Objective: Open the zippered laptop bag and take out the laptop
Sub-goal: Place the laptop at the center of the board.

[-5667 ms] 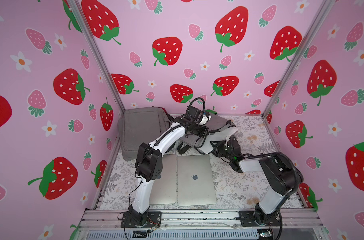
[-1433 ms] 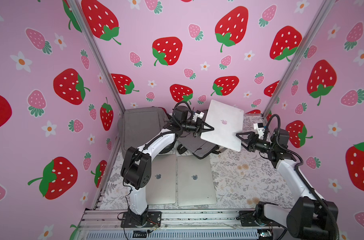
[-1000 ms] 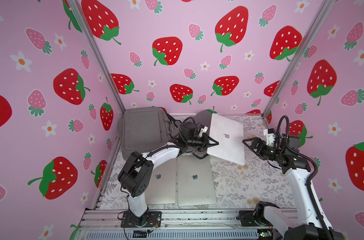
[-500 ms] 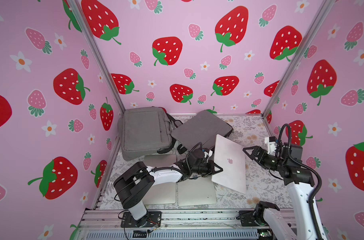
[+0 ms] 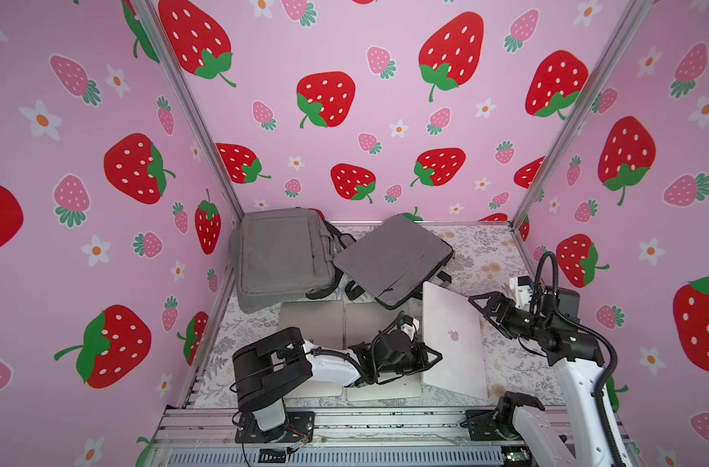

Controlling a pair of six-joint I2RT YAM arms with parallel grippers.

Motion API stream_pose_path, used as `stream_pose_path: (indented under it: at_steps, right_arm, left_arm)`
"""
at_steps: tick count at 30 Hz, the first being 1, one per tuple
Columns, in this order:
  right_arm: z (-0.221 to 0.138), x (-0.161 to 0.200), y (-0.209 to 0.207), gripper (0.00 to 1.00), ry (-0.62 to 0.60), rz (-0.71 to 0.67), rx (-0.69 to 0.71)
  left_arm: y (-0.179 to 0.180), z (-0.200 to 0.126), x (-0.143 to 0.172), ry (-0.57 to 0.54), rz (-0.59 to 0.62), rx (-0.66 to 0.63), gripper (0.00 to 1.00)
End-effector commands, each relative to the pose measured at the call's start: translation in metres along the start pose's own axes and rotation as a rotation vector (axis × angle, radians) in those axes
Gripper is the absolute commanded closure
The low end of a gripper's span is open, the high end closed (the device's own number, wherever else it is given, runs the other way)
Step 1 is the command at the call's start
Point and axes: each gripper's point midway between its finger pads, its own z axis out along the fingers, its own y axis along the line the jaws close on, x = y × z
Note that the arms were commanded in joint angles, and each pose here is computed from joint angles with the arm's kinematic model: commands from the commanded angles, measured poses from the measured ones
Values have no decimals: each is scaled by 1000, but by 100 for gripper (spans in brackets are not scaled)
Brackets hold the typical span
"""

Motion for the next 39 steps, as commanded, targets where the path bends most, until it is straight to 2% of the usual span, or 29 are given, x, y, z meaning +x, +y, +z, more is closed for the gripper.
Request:
stream_pose_path:
  at_steps: [1, 9, 16, 18, 20, 26, 35, 39]
  right_arm:
    - [1, 4, 1, 1, -6, -9, -16]
    - [4, 8, -3, 0, -20, 2, -22]
    - [9, 5, -1, 0, -20, -8, -37]
    - [11, 6, 0, 0, -12, -13, -44]
    - [12, 6, -2, 0, -7, -15, -40]
    - [13, 5, -1, 0, -6, -17, -47]
    - [18, 2, -1, 0, -9, -14, -67]
    - [19, 1, -2, 0, -8, -14, -68]
  left_arm:
    - [-63, -2, -25, -150, -15, 257, 100]
    - [-29, 4, -16, -210, -107, 206, 100]
    - [-19, 22, -3, -186, -176, 200, 100]
    - [-15, 24, 2, -181, -175, 180, 96]
    - [-12, 27, 5, -170, -173, 156, 83]
    - [-3, 38, 13, -125, -187, 119, 66]
    - [12, 33, 8, -131, -193, 56, 57]
    - [23, 22, 1, -124, -159, -38, 51]
